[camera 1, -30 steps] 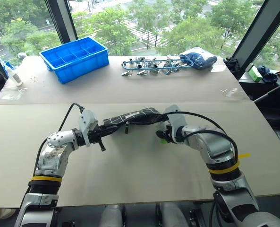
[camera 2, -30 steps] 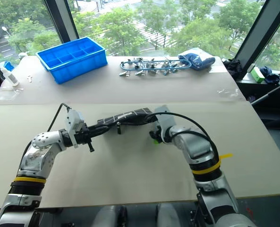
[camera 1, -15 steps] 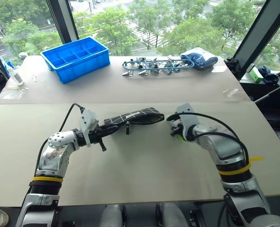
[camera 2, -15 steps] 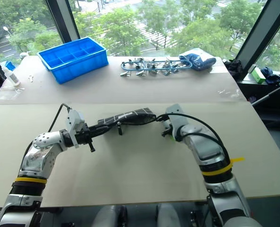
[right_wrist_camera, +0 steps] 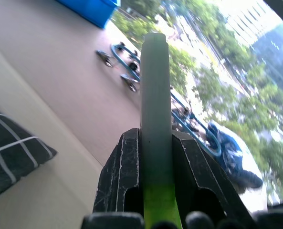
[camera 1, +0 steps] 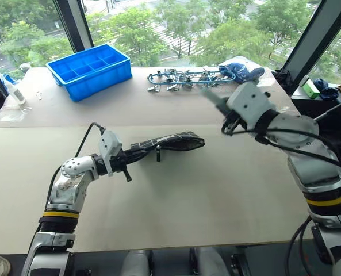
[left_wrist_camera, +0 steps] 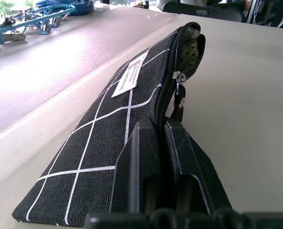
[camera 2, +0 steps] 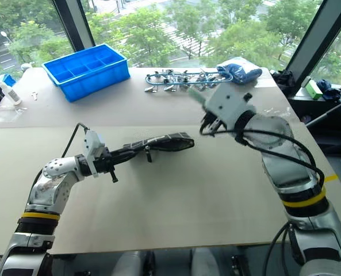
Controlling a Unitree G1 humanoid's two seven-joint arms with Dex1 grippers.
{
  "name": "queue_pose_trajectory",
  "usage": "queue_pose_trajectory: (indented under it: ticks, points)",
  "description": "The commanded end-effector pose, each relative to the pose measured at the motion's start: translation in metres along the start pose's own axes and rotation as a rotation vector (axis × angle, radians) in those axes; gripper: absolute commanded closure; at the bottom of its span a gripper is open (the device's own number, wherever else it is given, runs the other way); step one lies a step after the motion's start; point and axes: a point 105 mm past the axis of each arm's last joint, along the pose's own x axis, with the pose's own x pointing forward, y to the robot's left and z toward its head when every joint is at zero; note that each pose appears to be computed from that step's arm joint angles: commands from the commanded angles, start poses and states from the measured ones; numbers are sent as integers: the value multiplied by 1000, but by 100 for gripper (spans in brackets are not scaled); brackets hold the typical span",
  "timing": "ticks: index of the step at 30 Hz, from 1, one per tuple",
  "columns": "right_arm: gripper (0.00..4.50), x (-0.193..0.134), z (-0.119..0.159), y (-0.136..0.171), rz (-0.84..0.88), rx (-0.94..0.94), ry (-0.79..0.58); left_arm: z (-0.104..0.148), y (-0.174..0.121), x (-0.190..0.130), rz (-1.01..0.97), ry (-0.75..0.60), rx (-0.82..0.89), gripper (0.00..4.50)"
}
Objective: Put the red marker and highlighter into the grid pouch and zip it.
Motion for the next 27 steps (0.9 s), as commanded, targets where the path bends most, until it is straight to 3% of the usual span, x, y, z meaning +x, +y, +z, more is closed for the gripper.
queue_pose_trajectory:
  ticks: [1,12,27]
  points:
    - [406,-12,1,23,137,-166,-16,11,3,-1,3,-33,27,450]
    - [406,14,-9,33,93,-211,33,12,1,-2,2,-33,28,450]
    - [406,30,-3,44,101,-329,16,14,2,2,-5,-42,28,450]
